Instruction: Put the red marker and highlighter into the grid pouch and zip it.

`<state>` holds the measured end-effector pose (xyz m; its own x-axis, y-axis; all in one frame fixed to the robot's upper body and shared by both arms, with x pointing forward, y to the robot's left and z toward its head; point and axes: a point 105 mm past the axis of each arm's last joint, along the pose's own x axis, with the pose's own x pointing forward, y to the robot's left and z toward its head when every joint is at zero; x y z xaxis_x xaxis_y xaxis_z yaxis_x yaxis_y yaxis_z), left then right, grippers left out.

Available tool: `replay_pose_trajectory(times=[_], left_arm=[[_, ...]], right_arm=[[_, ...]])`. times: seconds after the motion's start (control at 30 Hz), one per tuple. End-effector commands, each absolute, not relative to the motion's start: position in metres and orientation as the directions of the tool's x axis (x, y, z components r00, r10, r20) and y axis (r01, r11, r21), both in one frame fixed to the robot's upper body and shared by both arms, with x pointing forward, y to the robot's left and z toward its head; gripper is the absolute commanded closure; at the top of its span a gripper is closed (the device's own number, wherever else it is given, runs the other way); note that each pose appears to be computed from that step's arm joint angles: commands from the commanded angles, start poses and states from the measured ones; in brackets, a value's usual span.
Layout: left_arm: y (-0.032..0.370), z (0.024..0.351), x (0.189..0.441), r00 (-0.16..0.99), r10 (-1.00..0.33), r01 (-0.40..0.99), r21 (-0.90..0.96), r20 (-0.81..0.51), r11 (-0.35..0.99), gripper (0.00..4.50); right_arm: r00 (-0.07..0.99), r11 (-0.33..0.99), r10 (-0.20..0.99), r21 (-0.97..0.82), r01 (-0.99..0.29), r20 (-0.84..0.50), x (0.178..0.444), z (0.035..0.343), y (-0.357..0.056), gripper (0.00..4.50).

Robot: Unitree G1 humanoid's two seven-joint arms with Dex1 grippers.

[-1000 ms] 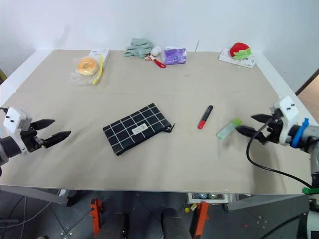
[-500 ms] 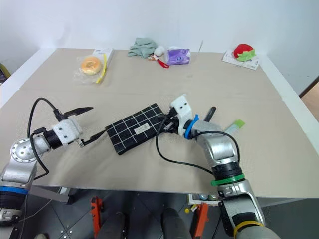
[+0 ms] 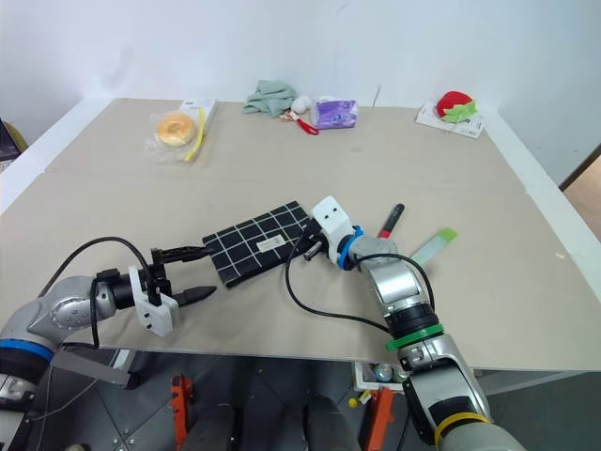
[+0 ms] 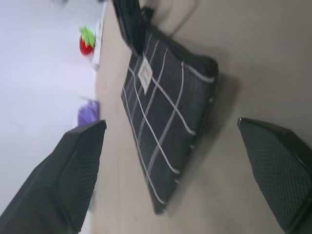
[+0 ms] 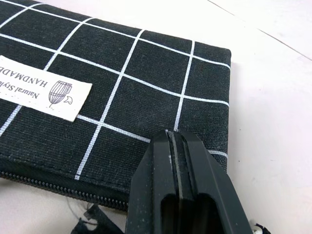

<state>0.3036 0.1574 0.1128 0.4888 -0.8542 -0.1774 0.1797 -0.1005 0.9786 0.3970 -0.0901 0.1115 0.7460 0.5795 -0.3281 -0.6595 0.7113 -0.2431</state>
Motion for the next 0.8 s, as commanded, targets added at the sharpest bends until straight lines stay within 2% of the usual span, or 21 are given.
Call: replay_pose_trajectory(times=[0.03,0.53,0.57,0.6,0.63,0.7,0.8], left_arm=[[0.146,0.105,0.31,0.469,-0.866,0.156,0.982,-0.172,-0.11,0.0],[0.109,0.088,0.334,0.409,-0.892,0.157,0.978,-0.194,-0.141,0.0],[0.108,0.088,0.334,0.406,-0.893,0.157,0.977,-0.196,-0.143,0.4],[0.108,0.088,0.335,0.405,-0.893,0.159,0.977,-0.197,-0.143,0.54],[0.108,0.087,0.335,0.405,-0.893,0.161,0.976,-0.198,-0.143,0.92],[0.11,0.086,0.337,0.412,-0.888,0.172,0.974,-0.207,-0.147,2.02],[0.111,0.085,0.338,0.415,-0.885,0.178,0.973,-0.212,-0.149,3.39]], right_arm=[[0.74,0.718,0.562,-0.226,-0.658,-0.368,0.394,0.099,-0.093,4.41],[0.739,0.717,0.572,-0.221,-0.661,-0.356,0.388,0.102,-0.09,4.41],[0.741,0.719,0.571,-0.221,-0.659,-0.353,0.388,0.103,-0.09,4.5],[0.742,0.72,0.571,-0.221,-0.658,-0.351,0.388,0.103,-0.09,4.5],[0.743,0.721,0.57,-0.221,-0.657,-0.35,0.388,0.103,-0.09,4.5],[0.745,0.722,0.571,-0.22,-0.656,-0.346,0.388,0.105,-0.09,4.5],[0.746,0.723,0.571,-0.22,-0.655,-0.342,0.388,0.106,-0.09,4.5]])
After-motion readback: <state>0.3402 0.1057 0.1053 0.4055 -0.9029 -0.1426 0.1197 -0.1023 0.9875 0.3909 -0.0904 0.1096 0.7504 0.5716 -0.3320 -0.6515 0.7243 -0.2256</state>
